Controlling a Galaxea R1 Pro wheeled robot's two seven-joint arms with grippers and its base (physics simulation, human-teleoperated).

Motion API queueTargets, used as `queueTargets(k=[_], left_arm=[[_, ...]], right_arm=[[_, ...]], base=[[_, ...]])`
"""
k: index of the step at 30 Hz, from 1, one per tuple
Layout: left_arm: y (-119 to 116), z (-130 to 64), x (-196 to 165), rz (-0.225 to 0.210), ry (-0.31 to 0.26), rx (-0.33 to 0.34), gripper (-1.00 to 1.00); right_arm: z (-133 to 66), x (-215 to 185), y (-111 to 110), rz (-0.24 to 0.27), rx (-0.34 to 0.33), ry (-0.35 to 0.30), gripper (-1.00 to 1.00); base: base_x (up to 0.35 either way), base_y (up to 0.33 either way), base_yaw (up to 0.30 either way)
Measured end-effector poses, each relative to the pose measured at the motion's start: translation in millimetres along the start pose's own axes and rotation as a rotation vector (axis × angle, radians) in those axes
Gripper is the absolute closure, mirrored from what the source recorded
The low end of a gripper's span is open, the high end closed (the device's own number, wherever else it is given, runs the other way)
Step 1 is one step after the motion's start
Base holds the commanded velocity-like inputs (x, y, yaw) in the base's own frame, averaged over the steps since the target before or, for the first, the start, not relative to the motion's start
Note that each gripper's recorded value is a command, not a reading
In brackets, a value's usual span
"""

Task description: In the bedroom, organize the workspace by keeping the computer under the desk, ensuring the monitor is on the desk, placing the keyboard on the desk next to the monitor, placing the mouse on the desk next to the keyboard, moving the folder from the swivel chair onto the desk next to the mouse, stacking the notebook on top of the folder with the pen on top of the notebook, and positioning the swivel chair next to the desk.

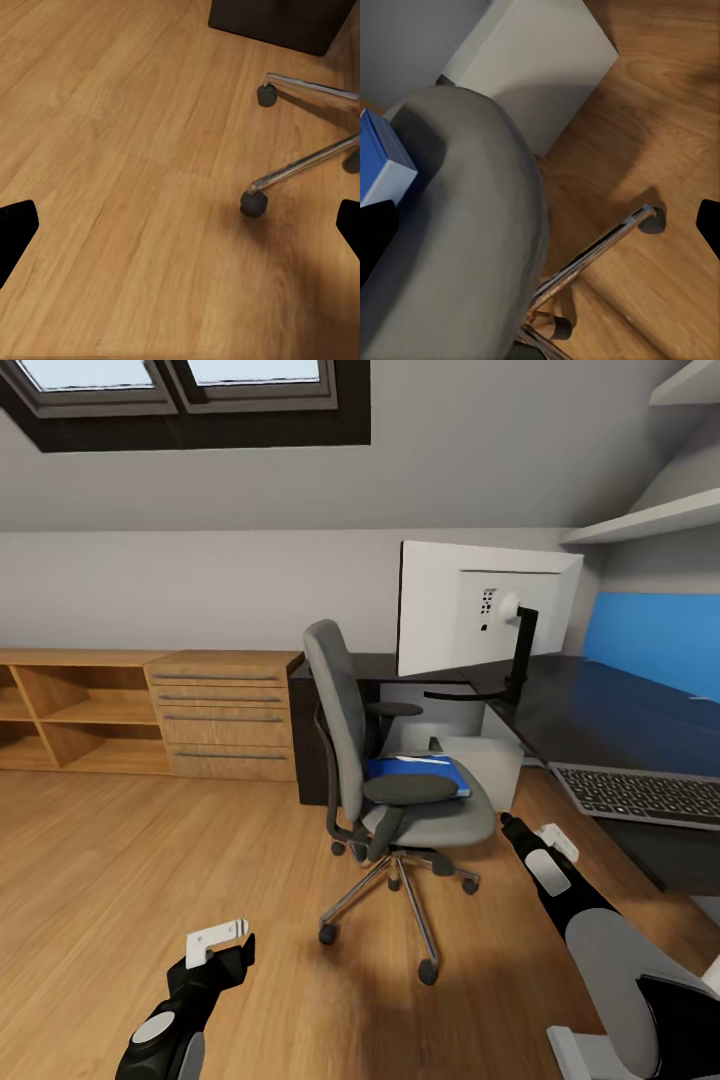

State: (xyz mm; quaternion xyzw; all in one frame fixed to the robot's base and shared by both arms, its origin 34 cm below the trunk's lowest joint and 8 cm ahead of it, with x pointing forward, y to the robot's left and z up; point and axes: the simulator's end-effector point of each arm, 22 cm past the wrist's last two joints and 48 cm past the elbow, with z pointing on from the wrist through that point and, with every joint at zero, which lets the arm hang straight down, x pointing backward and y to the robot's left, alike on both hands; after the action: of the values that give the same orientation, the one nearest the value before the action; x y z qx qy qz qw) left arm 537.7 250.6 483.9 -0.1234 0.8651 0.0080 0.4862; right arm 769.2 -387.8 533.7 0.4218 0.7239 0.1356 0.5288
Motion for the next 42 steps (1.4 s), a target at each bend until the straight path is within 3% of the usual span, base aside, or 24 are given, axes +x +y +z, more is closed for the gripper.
queueTargets(k=[42], left_arm=[[0.1,1.9,7.0,0.003,0.015,0.000,-1.00]], right_arm=[[0.7,-10.7,-8.8,0.019,0.013,-0.014,-1.00]], base=[[0.132,0.000,0.000]])
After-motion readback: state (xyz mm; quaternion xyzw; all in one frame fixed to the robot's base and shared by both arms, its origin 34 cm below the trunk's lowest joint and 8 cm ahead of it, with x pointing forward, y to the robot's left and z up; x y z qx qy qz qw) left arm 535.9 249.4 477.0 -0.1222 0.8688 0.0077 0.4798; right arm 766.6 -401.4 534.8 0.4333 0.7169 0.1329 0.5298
